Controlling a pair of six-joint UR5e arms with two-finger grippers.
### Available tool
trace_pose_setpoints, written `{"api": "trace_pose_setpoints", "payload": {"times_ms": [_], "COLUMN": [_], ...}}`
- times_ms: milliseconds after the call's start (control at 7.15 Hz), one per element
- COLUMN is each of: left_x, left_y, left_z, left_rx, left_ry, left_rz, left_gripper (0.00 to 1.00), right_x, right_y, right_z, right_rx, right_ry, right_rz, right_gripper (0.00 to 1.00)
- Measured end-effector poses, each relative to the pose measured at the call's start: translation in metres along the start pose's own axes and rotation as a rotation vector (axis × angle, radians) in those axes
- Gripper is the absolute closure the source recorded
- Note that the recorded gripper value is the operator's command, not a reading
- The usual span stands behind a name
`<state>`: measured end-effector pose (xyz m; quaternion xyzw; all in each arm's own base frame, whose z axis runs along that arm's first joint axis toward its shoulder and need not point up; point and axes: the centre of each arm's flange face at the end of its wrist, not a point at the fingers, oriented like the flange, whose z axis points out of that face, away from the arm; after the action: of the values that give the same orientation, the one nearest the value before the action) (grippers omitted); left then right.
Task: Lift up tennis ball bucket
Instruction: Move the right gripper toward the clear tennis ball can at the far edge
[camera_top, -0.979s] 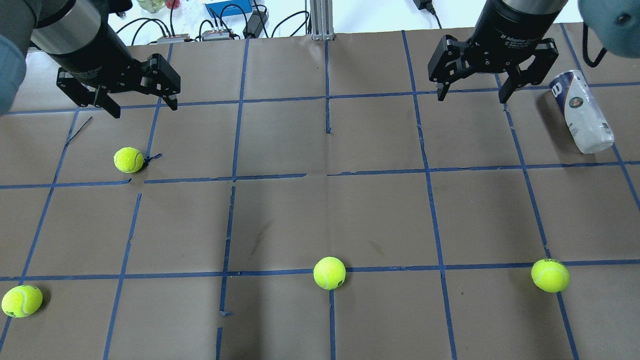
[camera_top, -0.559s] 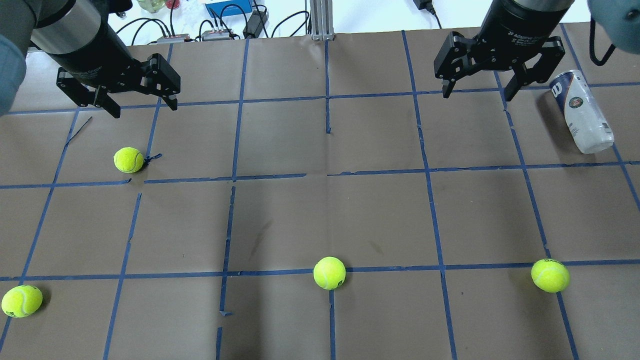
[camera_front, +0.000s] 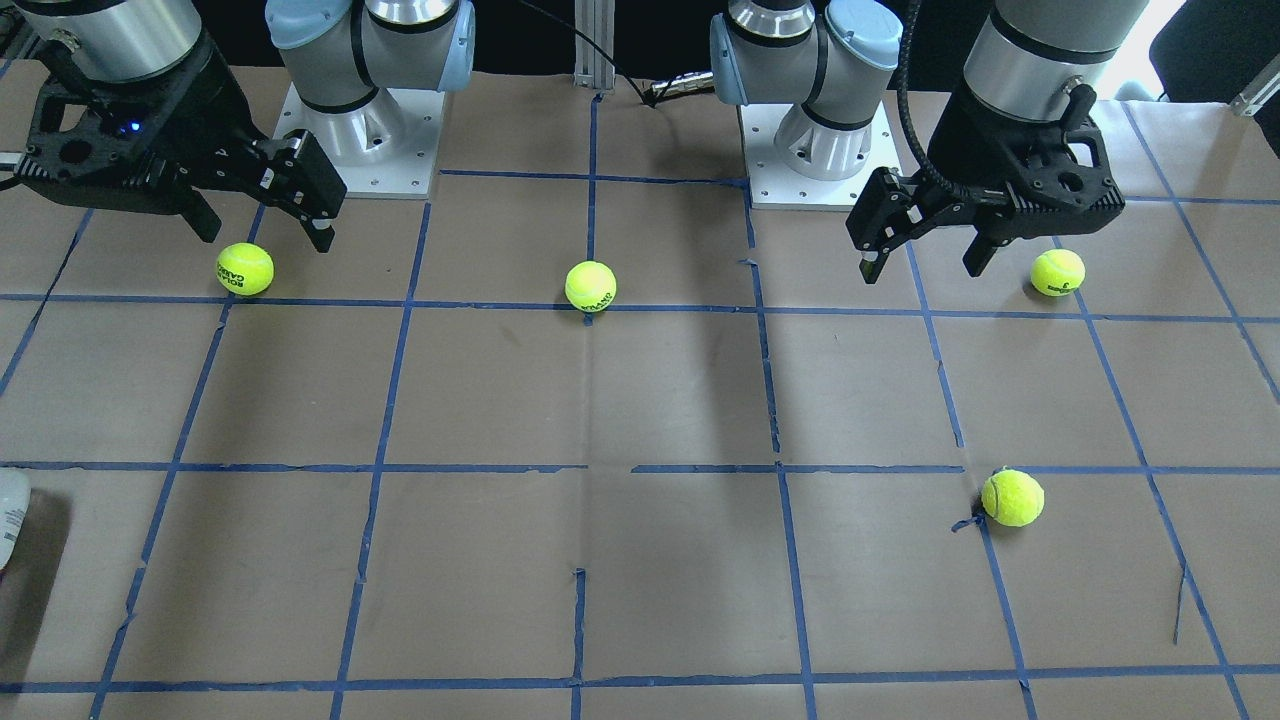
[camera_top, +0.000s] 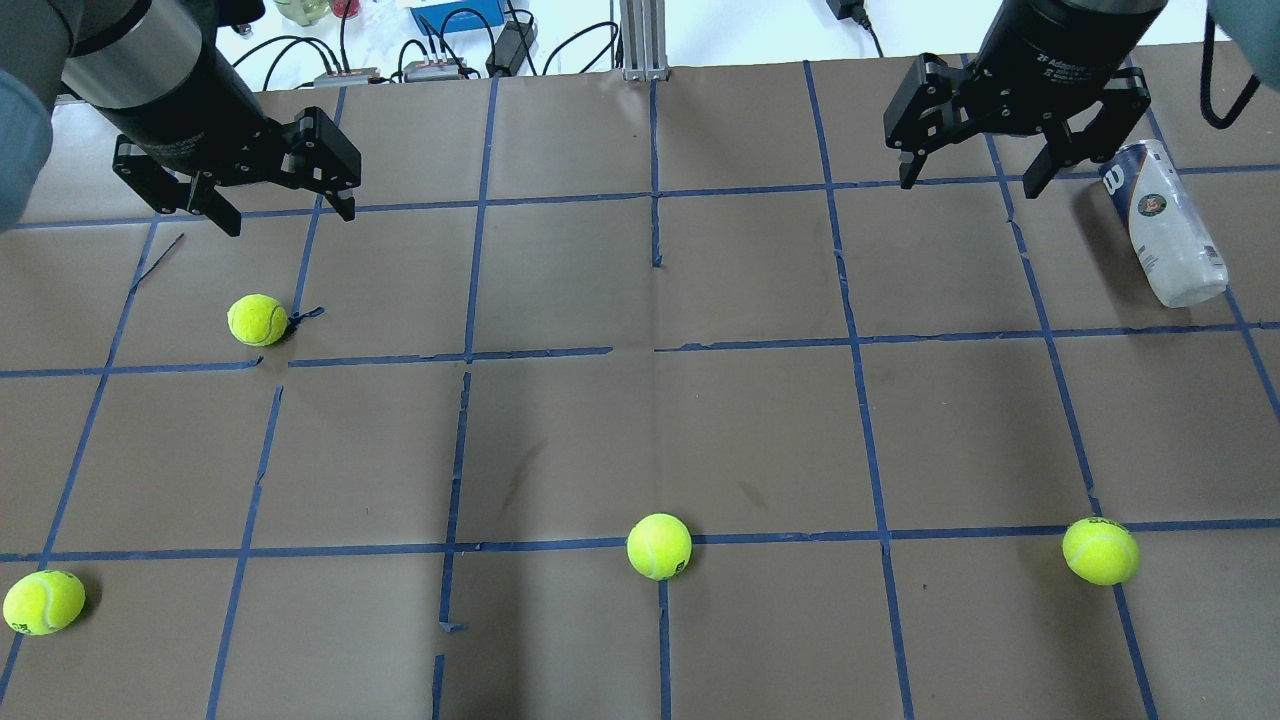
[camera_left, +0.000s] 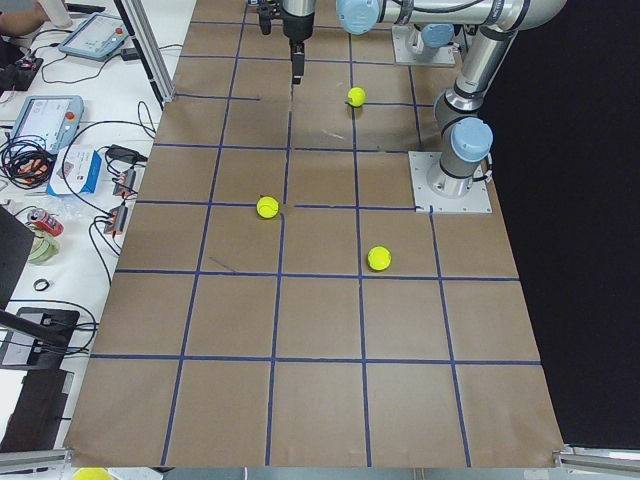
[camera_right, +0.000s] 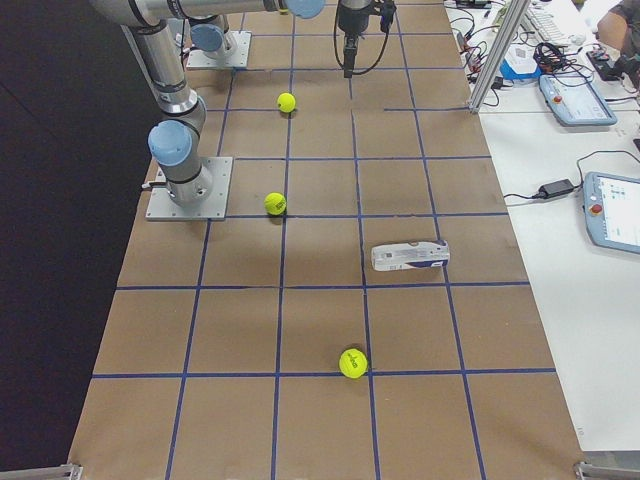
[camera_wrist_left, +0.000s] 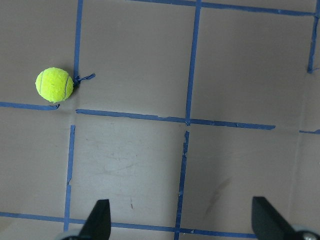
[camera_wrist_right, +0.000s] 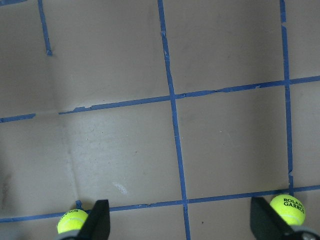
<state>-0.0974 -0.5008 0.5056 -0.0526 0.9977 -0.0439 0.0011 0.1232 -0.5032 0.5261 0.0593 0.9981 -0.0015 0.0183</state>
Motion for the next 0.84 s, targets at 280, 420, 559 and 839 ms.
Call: {"api": "trace_pose_setpoints", "payload": {"times_ms": [280, 420, 559, 839], "left_x": [0.0000, 0.0000, 0.0000, 0.0000], "left_y": [0.0000, 0.0000, 0.0000, 0.0000], "left_z": [0.0001, 0.0000, -0.0001, -0.0001], "left_rx": [0.000, 0.000, 0.000, 0.000], "left_ry": [0.000, 0.000, 0.000, 0.000], "left_rz": [0.000, 0.000, 0.000, 0.000], "left_gripper": [0.00, 0.00, 0.00, 0.00], "right_x": [-0.0004, -0.0003, -0.0002, 0.0011], "right_y": [0.0002, 0.0001, -0.0005, -0.0008], "right_z": [-0.0031, -0.0026, -0.0006, 0.0009], "right_rx": [0.007, 0.006, 0.001, -0.004], "right_ry": [0.002, 0.004, 0.005, 0.007], "right_rz": [0.003, 0.005, 0.005, -0.002], "right_gripper": [0.00, 0.00, 0.00, 0.00]}}
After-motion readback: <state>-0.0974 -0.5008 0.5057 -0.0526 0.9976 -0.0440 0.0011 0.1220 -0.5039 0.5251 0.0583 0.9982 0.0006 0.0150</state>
